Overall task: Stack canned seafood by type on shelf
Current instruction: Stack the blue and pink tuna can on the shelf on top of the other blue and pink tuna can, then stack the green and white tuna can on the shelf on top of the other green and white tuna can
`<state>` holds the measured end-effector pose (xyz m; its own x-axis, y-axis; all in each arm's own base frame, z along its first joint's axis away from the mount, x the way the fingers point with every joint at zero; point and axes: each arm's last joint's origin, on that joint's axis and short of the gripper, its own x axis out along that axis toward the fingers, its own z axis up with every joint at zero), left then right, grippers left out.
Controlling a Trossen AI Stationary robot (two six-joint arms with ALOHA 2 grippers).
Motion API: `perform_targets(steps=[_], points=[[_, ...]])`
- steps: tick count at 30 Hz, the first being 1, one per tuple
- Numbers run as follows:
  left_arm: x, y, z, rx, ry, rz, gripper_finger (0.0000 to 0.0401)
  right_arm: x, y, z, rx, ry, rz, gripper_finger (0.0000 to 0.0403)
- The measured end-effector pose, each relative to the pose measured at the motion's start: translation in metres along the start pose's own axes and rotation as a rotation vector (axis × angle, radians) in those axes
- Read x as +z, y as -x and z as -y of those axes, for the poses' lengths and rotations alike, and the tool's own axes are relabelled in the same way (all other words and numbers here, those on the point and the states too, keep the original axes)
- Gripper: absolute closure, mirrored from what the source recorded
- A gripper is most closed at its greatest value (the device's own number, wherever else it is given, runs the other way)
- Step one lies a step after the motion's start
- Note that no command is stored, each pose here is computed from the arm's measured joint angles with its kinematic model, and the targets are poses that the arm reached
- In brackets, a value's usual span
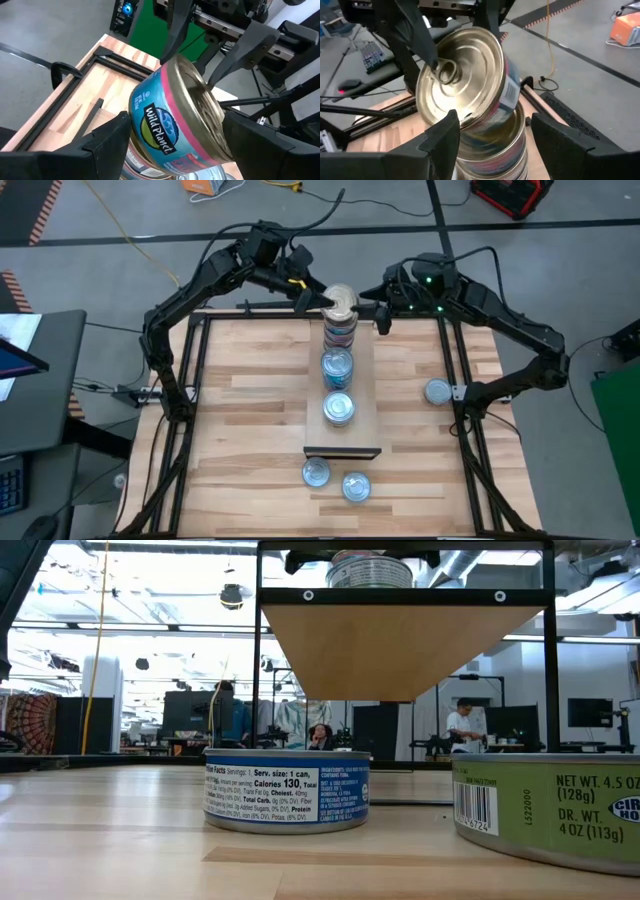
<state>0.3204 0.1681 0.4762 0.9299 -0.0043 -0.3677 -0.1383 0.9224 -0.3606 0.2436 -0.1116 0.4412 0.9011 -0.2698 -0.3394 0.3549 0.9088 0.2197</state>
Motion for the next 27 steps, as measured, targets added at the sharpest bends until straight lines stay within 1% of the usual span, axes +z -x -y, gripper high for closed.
perform_targets(steps=[3,11,16,20,25,27], points=[[0.0,0.0,0.0,-0.004,0.0,-0.001,0.0099,0.0,0.0,0.001,-0.02,0.003,0.003,0.0133],[0.0,0.0,0.0,-0.003,-0.041,0.002,0.0099,-0.002,0.001,0.001,-0.026,0.002,-0.017,0.0133],[0.0,0.0,0.0,0.007,-0.112,0.005,0.0099,0.001,0.005,0.0,-0.029,0.006,-0.029,0.0133],[0.002,0.004,0.0,0.044,-0.158,0.018,0.0099,0.007,0.013,-0.002,-0.034,0.006,-0.039,0.0133],[0.003,0.006,0.001,0.08,-0.21,0.028,0.0099,0.016,0.021,-0.007,-0.023,0.013,-0.001,0.0133],[0.003,0.006,0.0,0.097,-0.251,0.028,0.0099,0.018,0.023,-0.008,-0.02,0.015,0.008,0.0133]])
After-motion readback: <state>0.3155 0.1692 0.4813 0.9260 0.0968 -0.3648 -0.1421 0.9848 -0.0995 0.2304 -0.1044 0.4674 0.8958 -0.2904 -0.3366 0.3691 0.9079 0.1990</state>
